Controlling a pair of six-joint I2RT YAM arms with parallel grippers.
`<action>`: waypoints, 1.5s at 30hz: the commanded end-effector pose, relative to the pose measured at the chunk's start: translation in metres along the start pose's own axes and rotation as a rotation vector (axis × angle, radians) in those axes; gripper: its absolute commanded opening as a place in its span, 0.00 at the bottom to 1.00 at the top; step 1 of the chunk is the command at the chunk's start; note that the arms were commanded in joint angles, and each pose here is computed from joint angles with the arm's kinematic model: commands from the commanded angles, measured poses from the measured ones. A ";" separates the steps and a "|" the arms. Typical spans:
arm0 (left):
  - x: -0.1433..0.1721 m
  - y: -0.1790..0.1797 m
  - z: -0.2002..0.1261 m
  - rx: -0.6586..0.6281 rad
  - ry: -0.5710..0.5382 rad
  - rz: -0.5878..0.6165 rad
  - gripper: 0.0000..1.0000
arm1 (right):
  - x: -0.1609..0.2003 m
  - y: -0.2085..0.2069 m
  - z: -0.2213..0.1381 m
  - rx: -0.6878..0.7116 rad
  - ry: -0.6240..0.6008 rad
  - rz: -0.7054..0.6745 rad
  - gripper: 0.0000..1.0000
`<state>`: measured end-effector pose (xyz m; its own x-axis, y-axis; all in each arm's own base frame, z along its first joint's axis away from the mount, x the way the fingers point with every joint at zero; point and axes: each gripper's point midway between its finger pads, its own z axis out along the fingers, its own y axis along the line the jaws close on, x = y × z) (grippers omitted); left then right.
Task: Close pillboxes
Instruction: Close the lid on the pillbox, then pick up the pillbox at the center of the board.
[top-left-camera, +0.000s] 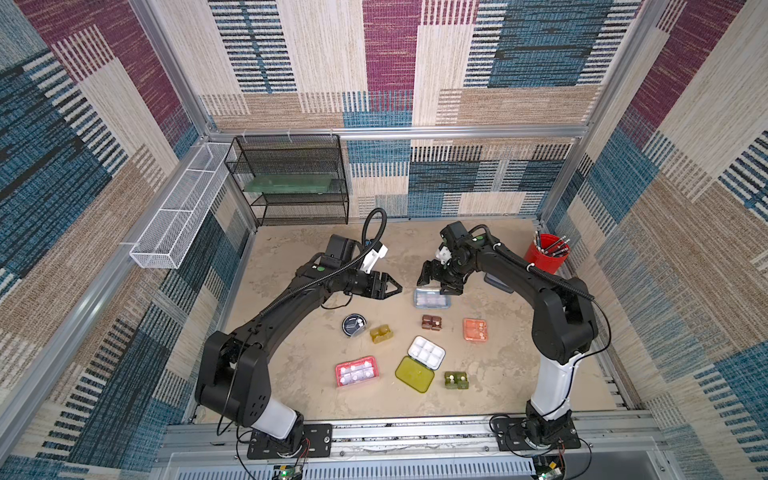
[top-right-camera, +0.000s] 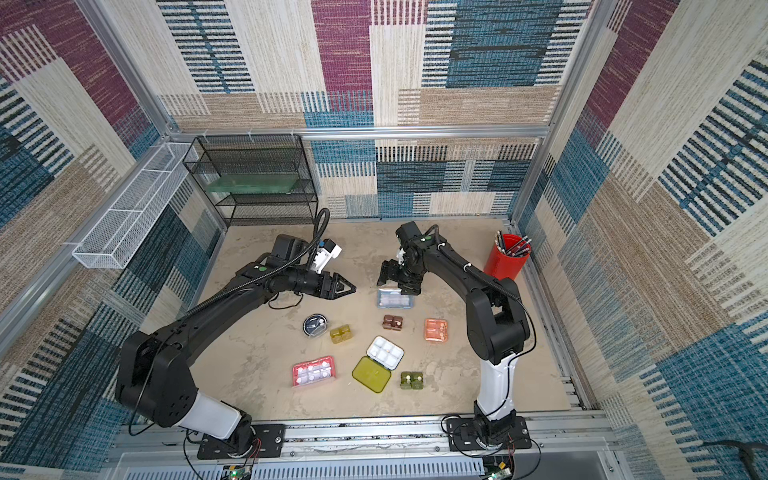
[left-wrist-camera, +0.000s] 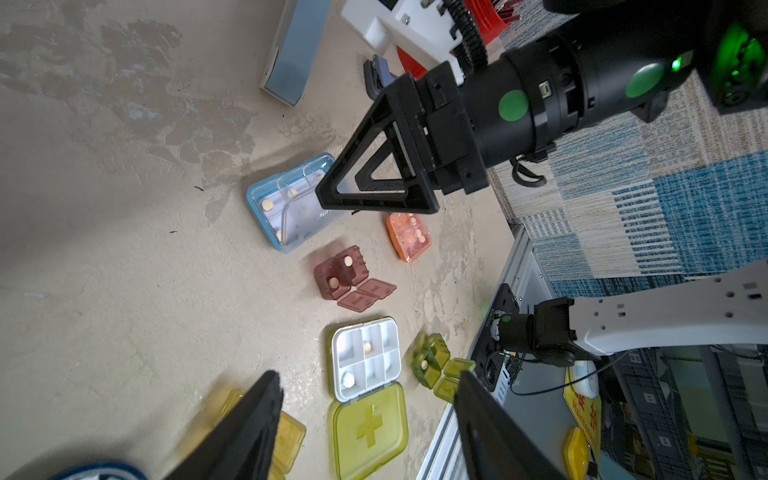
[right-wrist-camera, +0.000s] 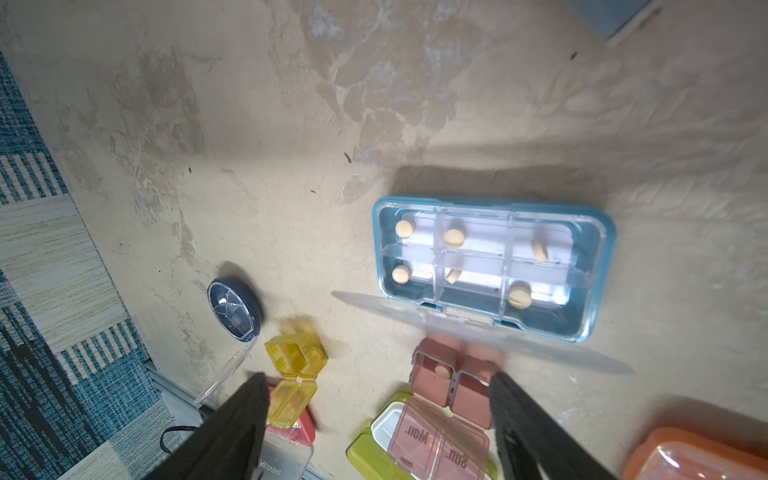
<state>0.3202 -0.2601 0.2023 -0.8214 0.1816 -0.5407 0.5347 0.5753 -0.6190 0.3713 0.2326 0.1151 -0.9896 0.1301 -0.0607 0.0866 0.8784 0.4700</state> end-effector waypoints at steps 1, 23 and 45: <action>-0.002 -0.002 0.000 0.015 0.000 0.018 0.69 | 0.001 0.001 -0.001 -0.008 0.012 -0.012 0.85; -0.006 0.004 0.015 0.043 0.026 -0.059 0.69 | 0.000 -0.035 -0.007 0.000 0.010 0.013 0.88; 0.004 0.040 0.096 0.220 0.210 -0.351 0.66 | -0.021 -0.061 0.004 -0.303 -0.080 -0.092 0.85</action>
<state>0.3499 -0.3063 0.1155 -0.9645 0.1948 -0.1782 0.2526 0.4850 -0.8372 0.3773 0.1714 0.0798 -0.9842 0.1216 -0.1288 0.0046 0.7446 0.6675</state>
